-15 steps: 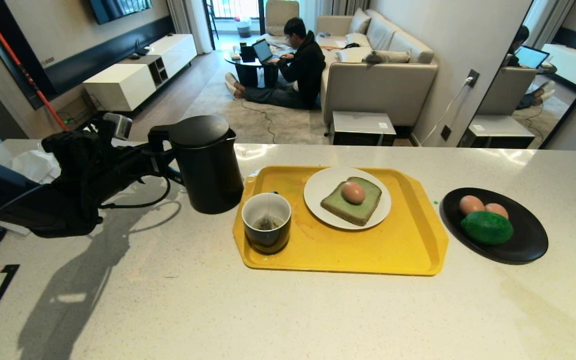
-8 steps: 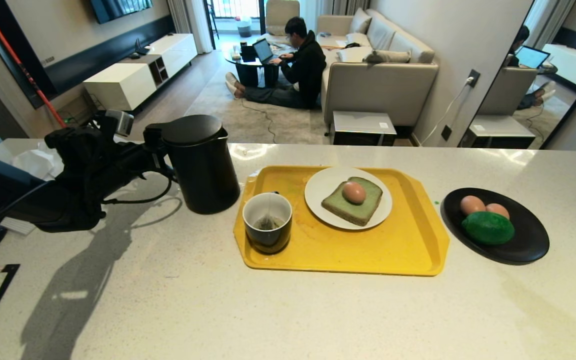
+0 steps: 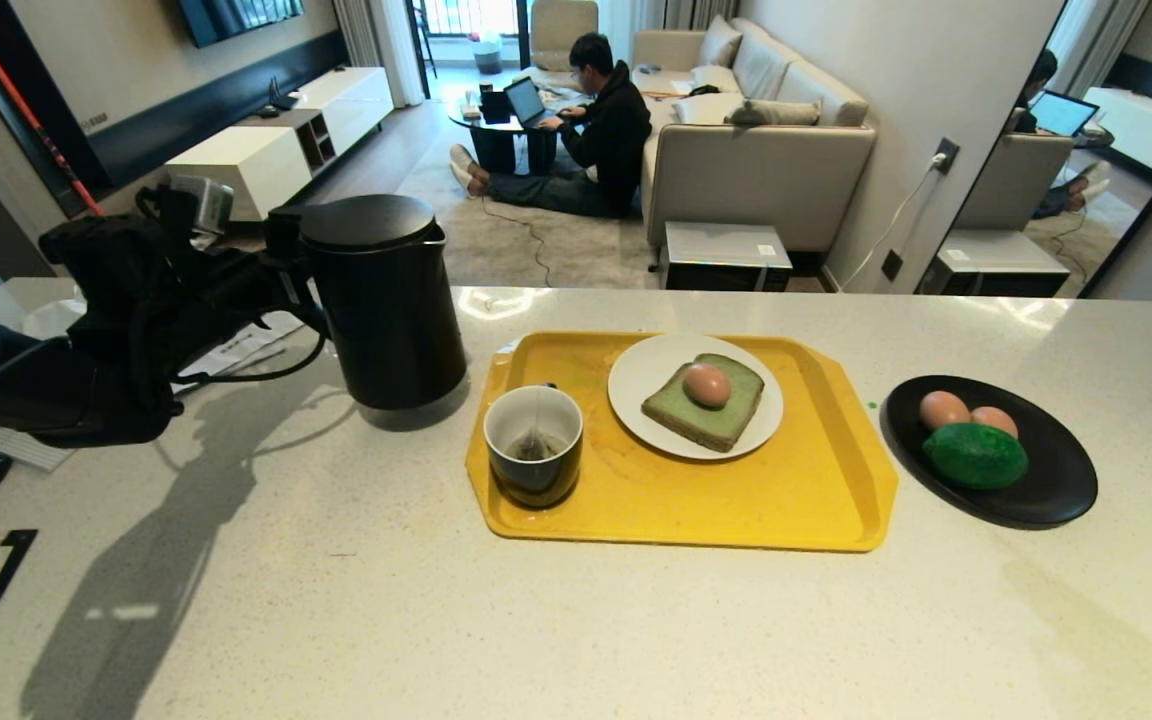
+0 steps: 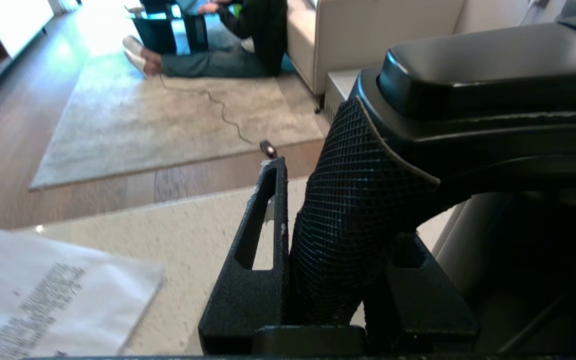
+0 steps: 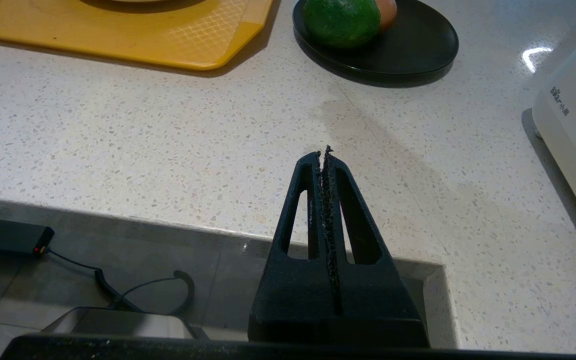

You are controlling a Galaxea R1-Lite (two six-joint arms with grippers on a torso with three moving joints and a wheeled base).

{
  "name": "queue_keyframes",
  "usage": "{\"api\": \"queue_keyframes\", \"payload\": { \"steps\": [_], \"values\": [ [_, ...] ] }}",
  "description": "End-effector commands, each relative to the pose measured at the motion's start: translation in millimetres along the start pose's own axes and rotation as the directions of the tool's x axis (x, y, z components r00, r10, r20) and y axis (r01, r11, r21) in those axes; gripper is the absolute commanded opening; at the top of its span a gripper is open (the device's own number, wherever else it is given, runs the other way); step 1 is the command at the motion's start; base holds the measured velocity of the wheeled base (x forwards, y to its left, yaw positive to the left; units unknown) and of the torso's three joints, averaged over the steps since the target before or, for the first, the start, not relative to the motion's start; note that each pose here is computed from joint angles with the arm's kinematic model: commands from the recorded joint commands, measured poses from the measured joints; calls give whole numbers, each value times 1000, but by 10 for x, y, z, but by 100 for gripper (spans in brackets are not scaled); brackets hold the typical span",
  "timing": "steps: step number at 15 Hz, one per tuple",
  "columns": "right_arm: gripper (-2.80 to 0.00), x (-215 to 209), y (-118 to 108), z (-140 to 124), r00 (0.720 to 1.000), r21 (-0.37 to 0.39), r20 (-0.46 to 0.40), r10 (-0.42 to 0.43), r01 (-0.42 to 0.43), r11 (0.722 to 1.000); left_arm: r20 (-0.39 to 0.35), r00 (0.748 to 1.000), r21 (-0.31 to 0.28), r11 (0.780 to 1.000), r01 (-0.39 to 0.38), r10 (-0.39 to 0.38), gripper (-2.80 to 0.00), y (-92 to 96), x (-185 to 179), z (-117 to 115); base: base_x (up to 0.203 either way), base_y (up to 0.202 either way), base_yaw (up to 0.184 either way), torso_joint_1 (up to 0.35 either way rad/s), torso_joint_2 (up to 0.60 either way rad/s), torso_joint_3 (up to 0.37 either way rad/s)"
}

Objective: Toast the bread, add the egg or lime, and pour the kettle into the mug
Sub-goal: Pick up the kettle, then pour water into a cup

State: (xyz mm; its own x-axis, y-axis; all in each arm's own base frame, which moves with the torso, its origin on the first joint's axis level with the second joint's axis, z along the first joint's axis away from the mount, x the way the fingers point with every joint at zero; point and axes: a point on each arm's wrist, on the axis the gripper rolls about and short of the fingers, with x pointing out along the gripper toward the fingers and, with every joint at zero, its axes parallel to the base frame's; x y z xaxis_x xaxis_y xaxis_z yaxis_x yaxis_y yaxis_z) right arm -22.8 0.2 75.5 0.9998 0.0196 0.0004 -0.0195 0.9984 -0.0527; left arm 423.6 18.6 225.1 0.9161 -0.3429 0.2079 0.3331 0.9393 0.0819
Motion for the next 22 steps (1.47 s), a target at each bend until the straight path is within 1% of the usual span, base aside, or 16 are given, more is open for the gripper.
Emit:
{"api": "queue_keyframes", "payload": {
  "steps": [1,4,7,10,12,15,19,22],
  "values": [
    [-280,1,0,-4,1000,-1,-2,0,0,1000,73,997,30,1000,1,-3,-280,-53,-118,368,0,0,0,0,0,0],
    [-280,1,0,-4,1000,-1,-2,0,0,1000,123,992,51,999,-2,-5,-280,-106,-233,657,0,0,0,0,0,0],
    [-280,1,0,-1,1000,-1,-1,0,0,1000,151,989,62,998,-2,-8,-280,-183,-400,994,0,0,0,0,0,0],
    [-280,1,0,-4,1000,-1,-2,0,0,1000,165,986,44,999,2,-9,-280,-284,-622,1341,0,0,0,0,0,0],
    [-280,1,0,-4,1000,-1,-2,0,0,1000,173,985,43,999,2,-10,-280,-335,-735,1492,0,0,0,0,0,0],
    [-280,1,0,-4,1000,-1,-2,0,0,1000,185,983,48,999,1,-9,-280,-377,-830,1572,0,0,0,0,0,0],
    [-280,1,1,-4,1000,-8,-1,7,-7,1000,164,986,43,999,-11,4,-280,-390,-972,1545,0,0,0,0,0,0],
    [-280,1,2,-4,1000,-12,-2,8,-8,1000,162,987,42,999,-12,5,-280,-390,-998,1547,0,0,0,33,-58,-25]
  ]
}}
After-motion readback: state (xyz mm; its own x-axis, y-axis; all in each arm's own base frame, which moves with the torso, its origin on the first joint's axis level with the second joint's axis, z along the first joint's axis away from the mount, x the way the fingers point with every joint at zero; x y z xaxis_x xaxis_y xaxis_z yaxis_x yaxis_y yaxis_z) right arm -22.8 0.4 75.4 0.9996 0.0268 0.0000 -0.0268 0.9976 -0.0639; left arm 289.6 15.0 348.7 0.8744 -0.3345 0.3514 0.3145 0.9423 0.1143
